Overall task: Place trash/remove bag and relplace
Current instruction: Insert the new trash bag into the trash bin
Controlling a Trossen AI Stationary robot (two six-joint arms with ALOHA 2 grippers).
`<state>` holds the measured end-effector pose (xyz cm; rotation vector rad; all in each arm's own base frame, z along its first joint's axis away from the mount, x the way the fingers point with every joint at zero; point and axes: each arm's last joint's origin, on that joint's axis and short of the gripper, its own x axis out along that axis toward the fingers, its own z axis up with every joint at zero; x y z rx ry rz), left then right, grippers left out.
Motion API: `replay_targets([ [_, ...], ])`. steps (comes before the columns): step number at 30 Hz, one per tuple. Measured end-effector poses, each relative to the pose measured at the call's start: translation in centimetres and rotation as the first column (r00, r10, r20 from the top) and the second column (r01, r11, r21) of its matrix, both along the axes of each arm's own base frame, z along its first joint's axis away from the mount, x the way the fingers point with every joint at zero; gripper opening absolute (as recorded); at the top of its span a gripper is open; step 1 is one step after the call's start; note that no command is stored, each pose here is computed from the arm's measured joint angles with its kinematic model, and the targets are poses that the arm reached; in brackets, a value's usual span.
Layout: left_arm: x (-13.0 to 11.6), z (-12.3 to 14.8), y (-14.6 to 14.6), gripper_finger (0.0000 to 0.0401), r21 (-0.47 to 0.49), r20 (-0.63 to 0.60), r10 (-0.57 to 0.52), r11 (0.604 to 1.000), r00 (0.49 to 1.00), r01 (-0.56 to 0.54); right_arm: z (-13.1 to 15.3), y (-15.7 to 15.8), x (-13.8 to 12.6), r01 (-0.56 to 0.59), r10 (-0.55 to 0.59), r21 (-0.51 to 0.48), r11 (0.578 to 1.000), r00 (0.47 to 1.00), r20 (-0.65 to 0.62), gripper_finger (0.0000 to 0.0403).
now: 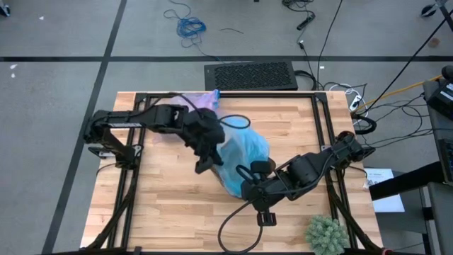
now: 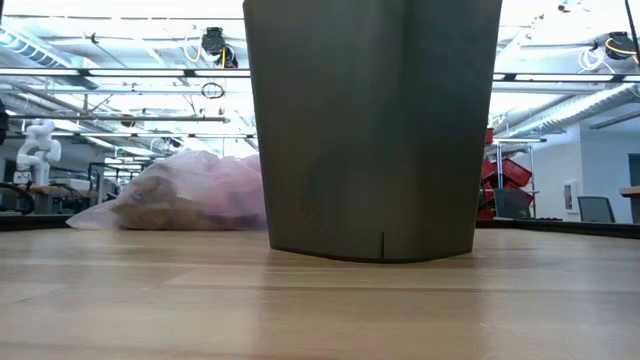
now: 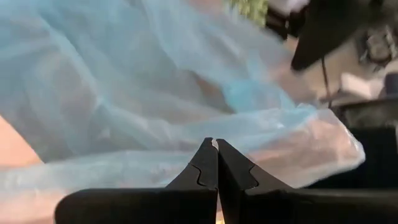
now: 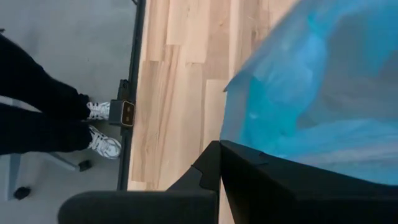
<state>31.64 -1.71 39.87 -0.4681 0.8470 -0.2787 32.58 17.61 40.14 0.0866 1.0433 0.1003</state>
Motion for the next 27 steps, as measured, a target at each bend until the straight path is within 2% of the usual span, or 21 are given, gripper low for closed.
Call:
replay_targets([
  [10, -1.7, -0.9, -2.0, 0.0, 0.095, -0.168, -0.001, 0.995, 0.986, 0.017, 0.5, -0.1, -1.0, 0.131, -0.131, 0.019, 0.991, 0.991, -0.003, 0.0],
  [20, -1.6, -2.6, -3.3, 0.0, 0.172, -0.199, 0.051, 0.985, 0.979, -0.016, 1.0, 1.4, -2.9, 0.289, -0.29, 0.045, 0.956, 0.957, 0.007, 0.0],
  [27, -1.2, -2.8, -3.3, 0.0, 0.148, -0.177, 0.087, 0.987, 0.98, -0.061, -0.2, 3.5, -3.1, 0.325, -0.325, 0.052, 0.944, 0.946, -0.009, 0.0],
])
